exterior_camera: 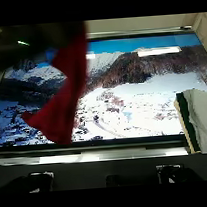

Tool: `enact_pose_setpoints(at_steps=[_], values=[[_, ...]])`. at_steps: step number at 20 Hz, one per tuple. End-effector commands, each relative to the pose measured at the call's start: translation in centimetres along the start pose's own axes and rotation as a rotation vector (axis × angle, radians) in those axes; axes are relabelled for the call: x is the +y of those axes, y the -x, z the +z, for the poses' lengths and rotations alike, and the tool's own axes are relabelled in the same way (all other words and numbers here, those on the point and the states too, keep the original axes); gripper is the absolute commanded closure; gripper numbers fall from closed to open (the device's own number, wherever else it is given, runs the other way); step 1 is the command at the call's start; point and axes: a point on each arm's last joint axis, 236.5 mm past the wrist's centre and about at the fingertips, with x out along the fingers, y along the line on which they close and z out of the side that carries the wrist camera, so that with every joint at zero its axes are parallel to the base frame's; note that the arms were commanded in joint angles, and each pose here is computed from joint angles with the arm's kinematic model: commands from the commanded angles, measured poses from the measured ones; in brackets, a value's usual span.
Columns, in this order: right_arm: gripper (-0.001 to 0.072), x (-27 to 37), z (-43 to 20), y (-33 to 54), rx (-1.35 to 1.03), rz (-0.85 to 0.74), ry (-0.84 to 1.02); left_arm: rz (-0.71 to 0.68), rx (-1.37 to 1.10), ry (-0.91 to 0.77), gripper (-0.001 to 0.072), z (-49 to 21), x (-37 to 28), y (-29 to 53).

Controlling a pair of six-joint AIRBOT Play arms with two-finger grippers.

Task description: Fold the shirts.

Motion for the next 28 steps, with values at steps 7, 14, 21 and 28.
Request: enact_pose_setpoints(at_steps=[7, 14, 21, 28], values=[[0.0084, -2.0, -11.9, -1.6, 0.509, -0.144, 0.107, -0.057, 0.596, 0.154, 0.0038, -20.5, 1.2, -8.6], [0.0138, -2.8, -30.8, -12.0, 1.002, -0.022, -0.24, 0.598, 0.812, 0.335, 0.005, -21.8, 23.8, 13.5], [0.0159, -1.9, -42.3, -10.1, 1.336, 0.168, -0.643, 0.603, 0.837, 0.759, 0.0165, -38.7, 22.0, 20.3], [0.0159, -1.8, -44.6, -10.0, 1.349, 0.151, -0.648, 0.615, 0.857, 0.815, 0.0169, -44.6, 21.1, 19.9]])
